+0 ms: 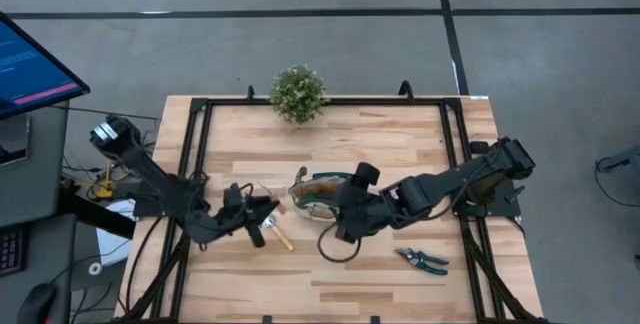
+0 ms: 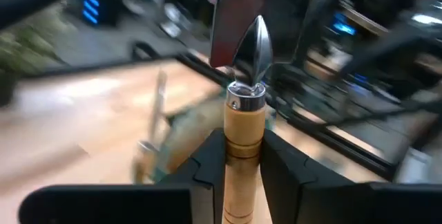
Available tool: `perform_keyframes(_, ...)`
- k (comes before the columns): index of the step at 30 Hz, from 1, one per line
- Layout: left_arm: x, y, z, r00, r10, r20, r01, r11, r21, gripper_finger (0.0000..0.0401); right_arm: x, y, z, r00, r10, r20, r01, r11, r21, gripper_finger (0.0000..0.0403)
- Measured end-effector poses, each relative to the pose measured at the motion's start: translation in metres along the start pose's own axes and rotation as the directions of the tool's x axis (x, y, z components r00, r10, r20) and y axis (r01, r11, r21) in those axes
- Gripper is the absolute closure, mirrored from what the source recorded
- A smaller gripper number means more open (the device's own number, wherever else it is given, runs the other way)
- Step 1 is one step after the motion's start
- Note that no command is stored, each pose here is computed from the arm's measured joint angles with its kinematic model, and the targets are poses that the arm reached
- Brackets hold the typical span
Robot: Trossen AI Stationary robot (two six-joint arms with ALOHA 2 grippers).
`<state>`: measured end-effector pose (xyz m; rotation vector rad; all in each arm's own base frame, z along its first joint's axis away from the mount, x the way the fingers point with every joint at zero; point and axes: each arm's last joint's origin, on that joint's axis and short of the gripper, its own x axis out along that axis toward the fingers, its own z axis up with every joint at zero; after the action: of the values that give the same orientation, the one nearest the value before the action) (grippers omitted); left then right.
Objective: Pick & Place Garden tools in Gardening bag
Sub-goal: Put the brown trowel into the white gardening bag
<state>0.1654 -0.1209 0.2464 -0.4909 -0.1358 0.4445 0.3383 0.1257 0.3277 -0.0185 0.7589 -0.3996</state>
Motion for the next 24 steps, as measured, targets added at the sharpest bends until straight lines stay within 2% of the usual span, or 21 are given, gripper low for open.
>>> perform_keyframes(3,0.011,-0.008,-0.009,0.996,0.07,0.054,-0.072,0.996,0.047,0.0335,-0.003,0.004,-0.004,1.0,0.004,-0.008,-0.004,1.0,0.001,0.0138)
perform_keyframes(6,0.025,-0.021,-0.013,0.993,0.099,0.072,-0.105,0.991,0.088,0.0335,-0.005,0.005,-0.005,1.0,0.006,-0.011,-0.006,1.0,0.007,0.0138)
perform_keyframes(15,0.065,-0.06,-0.016,0.998,0.004,0.056,-0.015,0.98,0.199,0.0335,-0.008,0.008,-0.01,0.999,0.004,-0.032,-0.002,0.999,0.05,0.0138)
perform_keyframes(19,0.082,-0.058,-0.024,0.999,-0.014,0.041,0.004,0.972,0.234,0.0335,-0.014,0.013,-0.016,0.999,0.008,-0.049,-0.003,0.995,0.103,0.0138)
perform_keyframes(24,0.098,-0.049,-0.035,0.999,0.025,0.042,-0.035,0.965,0.26,0.0335,-0.024,0.023,-0.024,0.998,0.031,-0.056,-0.023,0.989,0.148,0.0138)
